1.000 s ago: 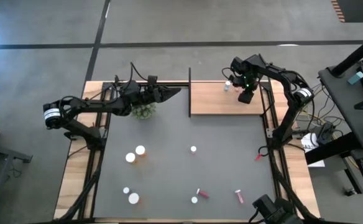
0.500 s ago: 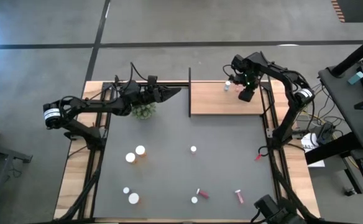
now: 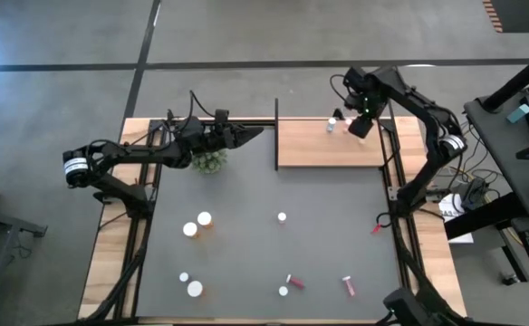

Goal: Pick and place medicine bottles onto shelf by color
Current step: Put the top pink pill bottle on the shelf aligned with the other pink pill bottle

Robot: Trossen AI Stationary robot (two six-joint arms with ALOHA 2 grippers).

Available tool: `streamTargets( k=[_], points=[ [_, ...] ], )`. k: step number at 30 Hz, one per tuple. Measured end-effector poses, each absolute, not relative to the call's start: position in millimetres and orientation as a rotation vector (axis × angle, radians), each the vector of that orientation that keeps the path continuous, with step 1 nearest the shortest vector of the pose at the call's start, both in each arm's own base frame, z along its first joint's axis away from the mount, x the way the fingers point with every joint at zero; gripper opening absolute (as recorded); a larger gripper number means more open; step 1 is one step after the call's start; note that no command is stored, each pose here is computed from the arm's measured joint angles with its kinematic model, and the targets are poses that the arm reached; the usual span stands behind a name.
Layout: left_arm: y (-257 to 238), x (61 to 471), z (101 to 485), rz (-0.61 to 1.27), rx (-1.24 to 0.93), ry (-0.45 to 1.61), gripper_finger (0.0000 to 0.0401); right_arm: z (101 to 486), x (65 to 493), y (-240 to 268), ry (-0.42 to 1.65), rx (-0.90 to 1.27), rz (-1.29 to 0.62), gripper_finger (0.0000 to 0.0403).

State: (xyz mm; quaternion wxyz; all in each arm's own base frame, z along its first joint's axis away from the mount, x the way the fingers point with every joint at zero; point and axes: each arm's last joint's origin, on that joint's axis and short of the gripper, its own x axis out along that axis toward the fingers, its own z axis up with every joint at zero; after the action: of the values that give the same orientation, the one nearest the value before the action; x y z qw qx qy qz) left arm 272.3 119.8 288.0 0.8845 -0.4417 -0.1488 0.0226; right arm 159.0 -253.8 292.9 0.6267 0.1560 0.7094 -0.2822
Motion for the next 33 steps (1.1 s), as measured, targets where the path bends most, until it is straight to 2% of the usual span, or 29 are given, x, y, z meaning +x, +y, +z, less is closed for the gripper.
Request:
streamTargets(
  k=[15,19,25,33],
  points=[
    [119.7,272.3,288.1,0.047,-0.919,-0.31,0.0283,336.6,151.5,-229.9,1.418,0.392,-0.788,0.0171],
    [119.7,272.4,288.1,0.046,-0.919,-0.309,0.0283,347.2,157.0,-213.6,1.302,0.458,-0.751,0.0171],
    [118.4,272.6,288.1,0.011,-0.917,-0.288,0.0283,358.5,183.8,-180.0,1.158,0.504,-0.692,0.0171],
    [105.4,275.7,287.5,-0.195,-0.918,-0.161,0.0283,361.8,240.1,-109.7,1.09,0.423,-0.494,0.0171]
  ],
)
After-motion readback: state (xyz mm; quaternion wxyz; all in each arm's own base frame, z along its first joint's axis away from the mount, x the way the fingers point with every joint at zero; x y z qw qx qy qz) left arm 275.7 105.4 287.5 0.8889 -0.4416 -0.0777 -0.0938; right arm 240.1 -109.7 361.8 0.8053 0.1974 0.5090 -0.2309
